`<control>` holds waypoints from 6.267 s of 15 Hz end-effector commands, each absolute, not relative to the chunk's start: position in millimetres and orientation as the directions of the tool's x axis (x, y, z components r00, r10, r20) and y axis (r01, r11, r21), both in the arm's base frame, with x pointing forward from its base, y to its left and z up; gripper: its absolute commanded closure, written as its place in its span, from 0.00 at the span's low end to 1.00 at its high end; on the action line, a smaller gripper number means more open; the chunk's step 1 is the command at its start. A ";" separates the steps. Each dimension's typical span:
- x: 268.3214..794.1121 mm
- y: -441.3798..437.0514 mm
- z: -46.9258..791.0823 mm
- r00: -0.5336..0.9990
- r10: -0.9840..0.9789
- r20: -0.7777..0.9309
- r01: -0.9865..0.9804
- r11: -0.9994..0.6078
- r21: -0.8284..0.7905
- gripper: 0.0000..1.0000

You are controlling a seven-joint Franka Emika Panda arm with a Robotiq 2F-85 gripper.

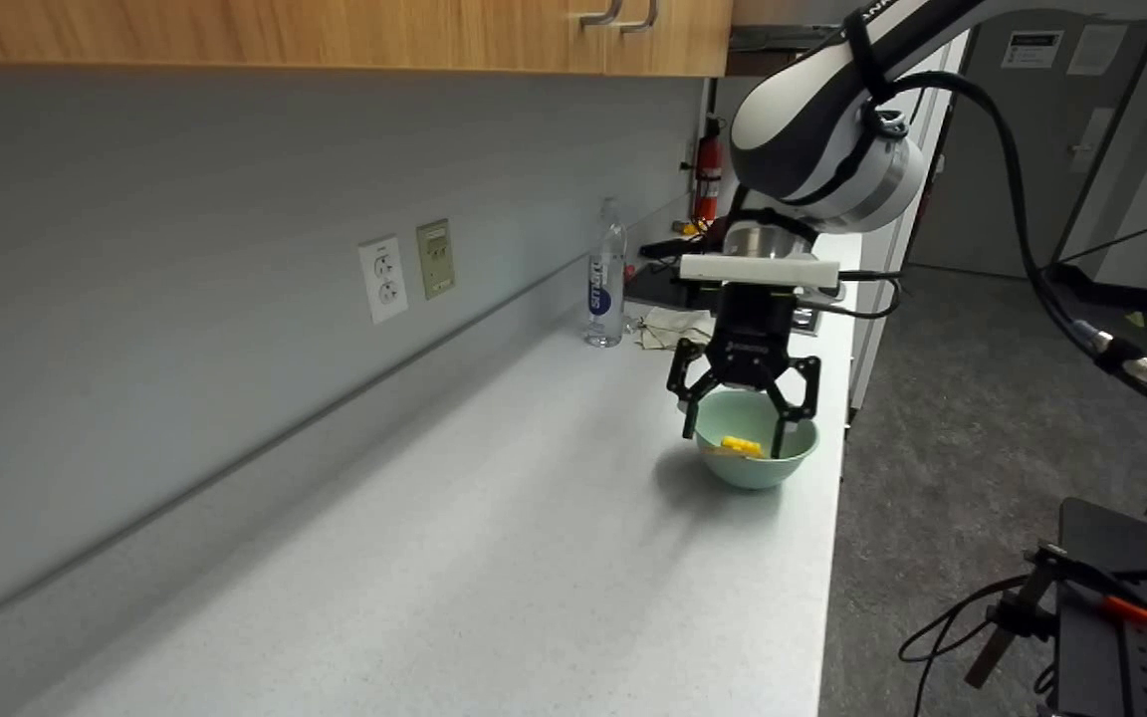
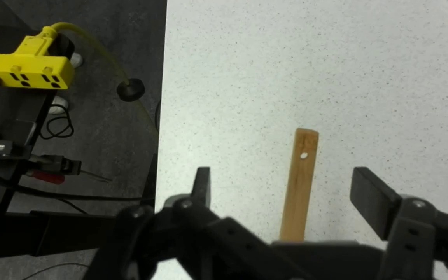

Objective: Use the ladle to stir in the bow

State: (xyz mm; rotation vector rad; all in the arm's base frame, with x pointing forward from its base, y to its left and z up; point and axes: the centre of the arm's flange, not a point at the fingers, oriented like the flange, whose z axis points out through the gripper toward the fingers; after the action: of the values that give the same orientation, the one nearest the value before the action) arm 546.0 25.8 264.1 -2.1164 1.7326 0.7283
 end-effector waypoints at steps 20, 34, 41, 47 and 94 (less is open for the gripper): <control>522.9 111.9 295.5 0.399 -0.916 -0.042 -0.916 -0.400 0.021 0.26; 529.9 112.7 284.6 0.400 -0.916 -0.026 -0.915 -0.401 0.043 0.96; 540.3 101.8 313.8 0.388 -0.921 -0.017 -0.920 -0.389 0.045 0.96; 544.8 80.7 335.7 0.356 -0.923 -0.150 -0.918 -0.375 0.129 0.96; 553.7 -73.9 323.3 0.153 -0.721 -0.676 -0.986 -0.155 -0.057 0.96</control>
State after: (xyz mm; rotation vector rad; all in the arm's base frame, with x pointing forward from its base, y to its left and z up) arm 548.0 -76.5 322.7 -1.9828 1.6564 0.6471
